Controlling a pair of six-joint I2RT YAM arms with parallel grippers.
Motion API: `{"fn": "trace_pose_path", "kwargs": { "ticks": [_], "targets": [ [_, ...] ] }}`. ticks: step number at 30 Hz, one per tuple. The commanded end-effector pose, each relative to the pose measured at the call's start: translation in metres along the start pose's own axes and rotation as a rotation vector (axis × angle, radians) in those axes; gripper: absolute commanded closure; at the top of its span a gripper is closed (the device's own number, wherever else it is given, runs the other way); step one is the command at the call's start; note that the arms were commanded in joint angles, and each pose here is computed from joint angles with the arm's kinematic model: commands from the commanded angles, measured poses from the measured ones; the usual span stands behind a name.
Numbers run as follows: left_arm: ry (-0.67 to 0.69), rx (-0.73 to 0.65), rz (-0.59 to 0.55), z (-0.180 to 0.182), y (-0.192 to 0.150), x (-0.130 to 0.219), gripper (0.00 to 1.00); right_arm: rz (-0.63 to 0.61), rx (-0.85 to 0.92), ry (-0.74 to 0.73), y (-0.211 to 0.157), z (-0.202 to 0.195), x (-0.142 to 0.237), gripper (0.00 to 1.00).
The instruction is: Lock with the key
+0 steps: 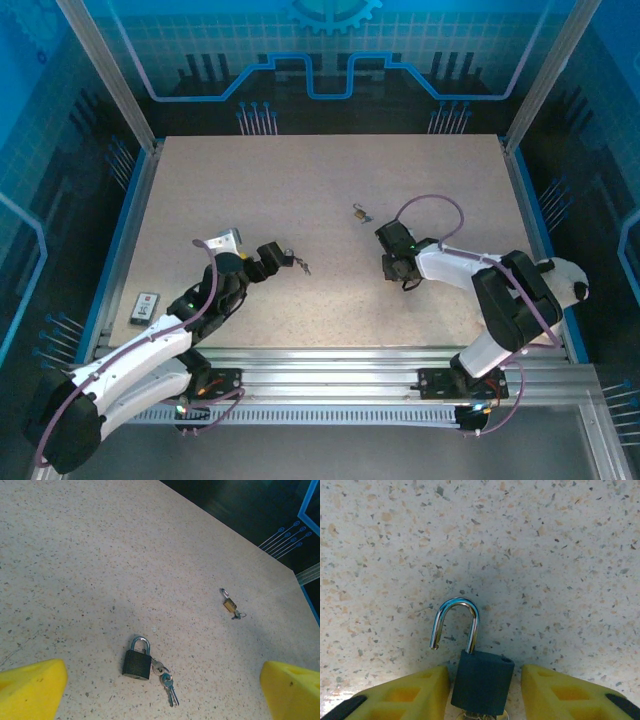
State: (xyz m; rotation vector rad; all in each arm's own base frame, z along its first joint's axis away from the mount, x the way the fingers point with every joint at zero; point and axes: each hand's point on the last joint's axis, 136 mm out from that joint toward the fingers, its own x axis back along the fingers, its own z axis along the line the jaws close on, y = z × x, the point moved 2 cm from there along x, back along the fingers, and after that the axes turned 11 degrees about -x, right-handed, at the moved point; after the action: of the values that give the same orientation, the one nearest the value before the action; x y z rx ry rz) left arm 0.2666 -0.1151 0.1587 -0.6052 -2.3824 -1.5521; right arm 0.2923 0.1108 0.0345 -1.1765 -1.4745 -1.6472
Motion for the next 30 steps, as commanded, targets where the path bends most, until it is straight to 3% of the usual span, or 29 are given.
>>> {"fn": "trace_pose_path", "kwargs": {
  "ticks": [1, 10, 30],
  "targets": [
    [0.021, -0.008, -0.005, 0.005, -0.002, 0.002, 0.01, -0.004, -0.003, -0.051, 0.000, -0.002, -0.005, 0.58],
    [0.021, -0.007, -0.005, 0.005, -0.003, 0.002, 0.01, -0.002, 0.003, -0.078, -0.001, -0.003, -0.007, 0.62],
    [0.031, -0.011, -0.004, 0.007, -0.005, 0.000, 0.00, -0.008, 0.059, 0.029, -0.002, 0.015, -0.001, 0.66]
  ]
}}
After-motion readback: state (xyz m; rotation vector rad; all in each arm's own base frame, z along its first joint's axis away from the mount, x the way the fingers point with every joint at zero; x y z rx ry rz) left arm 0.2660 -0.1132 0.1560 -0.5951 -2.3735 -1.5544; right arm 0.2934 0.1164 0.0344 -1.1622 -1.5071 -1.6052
